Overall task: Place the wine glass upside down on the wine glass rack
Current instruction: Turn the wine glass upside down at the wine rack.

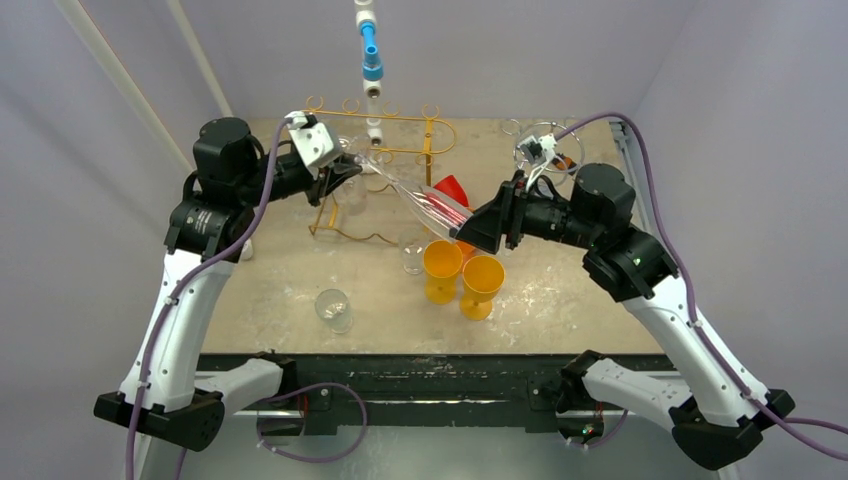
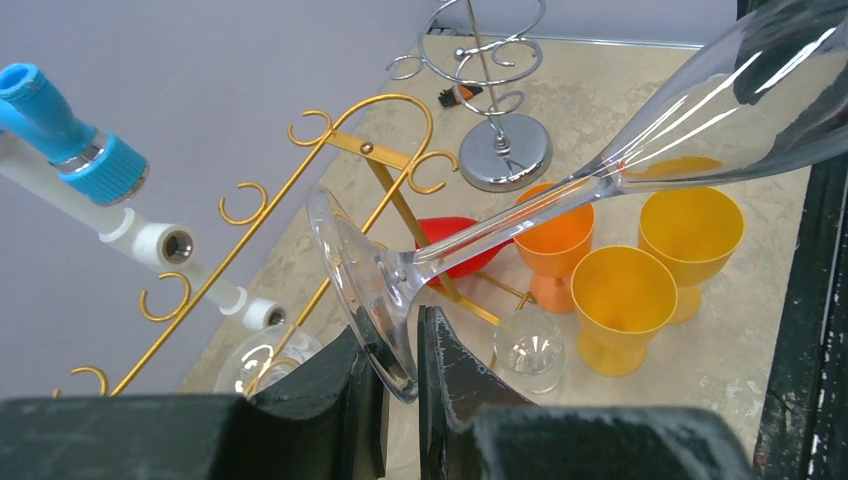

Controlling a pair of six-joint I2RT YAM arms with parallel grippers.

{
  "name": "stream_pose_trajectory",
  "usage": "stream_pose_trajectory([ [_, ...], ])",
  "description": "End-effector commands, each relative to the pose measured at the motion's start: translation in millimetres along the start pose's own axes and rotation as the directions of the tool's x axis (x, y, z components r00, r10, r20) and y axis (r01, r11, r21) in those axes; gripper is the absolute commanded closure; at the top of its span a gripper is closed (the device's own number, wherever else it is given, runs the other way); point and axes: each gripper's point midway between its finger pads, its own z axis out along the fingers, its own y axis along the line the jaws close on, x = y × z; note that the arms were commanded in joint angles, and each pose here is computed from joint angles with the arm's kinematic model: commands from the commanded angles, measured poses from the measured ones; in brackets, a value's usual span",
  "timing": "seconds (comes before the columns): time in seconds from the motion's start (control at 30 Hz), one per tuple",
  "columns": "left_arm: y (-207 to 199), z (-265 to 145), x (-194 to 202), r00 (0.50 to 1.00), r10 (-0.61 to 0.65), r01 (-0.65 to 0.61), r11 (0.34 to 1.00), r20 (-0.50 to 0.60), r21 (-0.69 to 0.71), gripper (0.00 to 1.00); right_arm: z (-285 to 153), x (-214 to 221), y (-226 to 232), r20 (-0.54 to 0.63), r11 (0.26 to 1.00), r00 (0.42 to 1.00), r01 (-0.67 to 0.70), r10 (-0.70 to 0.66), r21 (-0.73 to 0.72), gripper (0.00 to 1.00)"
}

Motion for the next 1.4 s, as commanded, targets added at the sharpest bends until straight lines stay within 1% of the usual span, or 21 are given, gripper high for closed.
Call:
stream_pose_trajectory([
  [0.0,-12,-12,-48,0.978,0.151,-0.157,0.987,0.145,0.028,1.00,4,-8,-2,0.044,1.000,0.999,0.018,-0.018,-0.005,0.38],
  [0.27,4,-16,-61,0.965,0.192,-0.180,0.980,0.178,-0.081,1.00,10,10,-13,0.010,1.000,1.000,-0.015,0.016,-0.006,0.39],
  [0.87,9,-20,-63,0.953,0.249,-0.230,0.965,0.171,-0.122,1.00,10,19,-24,-0.013,0.999,1.000,-0.017,0.017,0.032,0.40],
  [1.17,12,-26,-73,0.937,0.292,-0.263,0.951,0.194,-0.163,1.00,5,20,-24,-0.033,0.998,0.999,-0.003,0.005,0.057,0.38],
  [1.37,15,-32,-80,0.923,0.336,-0.301,0.934,0.189,-0.193,1.00,3,23,-24,-0.047,0.998,0.999,0.008,-0.005,0.058,0.38],
])
